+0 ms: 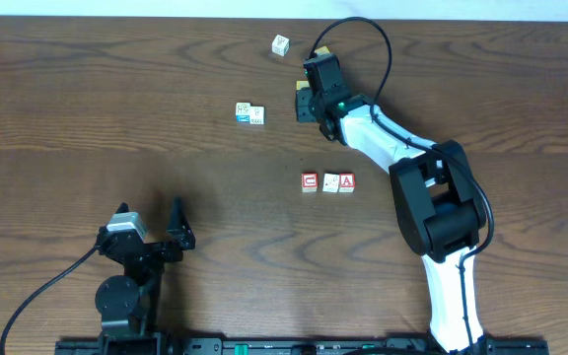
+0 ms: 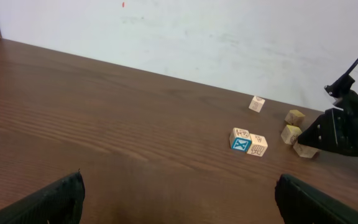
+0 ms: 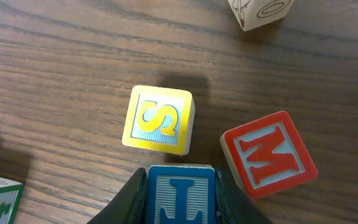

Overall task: Lift 4 blocks
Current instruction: 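Move the right gripper to the blue L block and grasp it, then carry the blue L block to the right end of the row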

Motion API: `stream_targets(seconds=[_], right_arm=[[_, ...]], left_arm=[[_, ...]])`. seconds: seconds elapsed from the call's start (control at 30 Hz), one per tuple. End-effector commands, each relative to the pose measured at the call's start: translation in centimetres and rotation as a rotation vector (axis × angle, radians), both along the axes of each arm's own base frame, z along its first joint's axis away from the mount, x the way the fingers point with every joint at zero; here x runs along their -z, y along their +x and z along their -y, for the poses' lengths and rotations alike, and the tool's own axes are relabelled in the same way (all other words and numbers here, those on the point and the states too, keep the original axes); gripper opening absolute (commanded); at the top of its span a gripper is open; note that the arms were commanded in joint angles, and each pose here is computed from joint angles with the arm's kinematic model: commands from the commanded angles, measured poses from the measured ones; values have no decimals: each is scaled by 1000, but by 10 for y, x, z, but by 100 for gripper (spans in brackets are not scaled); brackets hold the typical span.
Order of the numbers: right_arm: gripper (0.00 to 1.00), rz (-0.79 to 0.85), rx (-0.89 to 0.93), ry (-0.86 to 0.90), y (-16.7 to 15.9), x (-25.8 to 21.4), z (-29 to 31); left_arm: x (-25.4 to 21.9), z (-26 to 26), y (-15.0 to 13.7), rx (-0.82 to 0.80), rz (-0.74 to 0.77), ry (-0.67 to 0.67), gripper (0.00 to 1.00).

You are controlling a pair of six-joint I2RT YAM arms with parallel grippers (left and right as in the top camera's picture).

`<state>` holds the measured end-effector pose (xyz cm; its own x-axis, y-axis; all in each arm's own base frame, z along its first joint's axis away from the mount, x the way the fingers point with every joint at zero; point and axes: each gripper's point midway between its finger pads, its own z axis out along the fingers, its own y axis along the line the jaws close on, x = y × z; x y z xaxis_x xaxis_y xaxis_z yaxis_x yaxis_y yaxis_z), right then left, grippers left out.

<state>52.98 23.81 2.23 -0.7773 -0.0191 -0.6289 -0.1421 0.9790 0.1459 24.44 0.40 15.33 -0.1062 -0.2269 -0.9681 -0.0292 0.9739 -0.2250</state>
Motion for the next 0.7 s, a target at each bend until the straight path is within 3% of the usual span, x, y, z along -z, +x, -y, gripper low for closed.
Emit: stream_targets(seconds=[0.0,0.17,0.27,0.5,0.67], right_arm=[[18,0,-20,-1,-5,-6,-12],[13,10,-24,4,-11,-34,-13],[1,14,-19,6,-19,-64,-5],[1,97,70,-131,-46,-156,45],[1,80,99,-203,-90,-208,88]], left_arm=[[16,2,0,9,-44,3,98],[16,1,0,8,-44,3,98],[16,1,0,8,-44,3,98],[16,1,0,8,-44,3,98],[16,1,0,8,-44,3,98]])
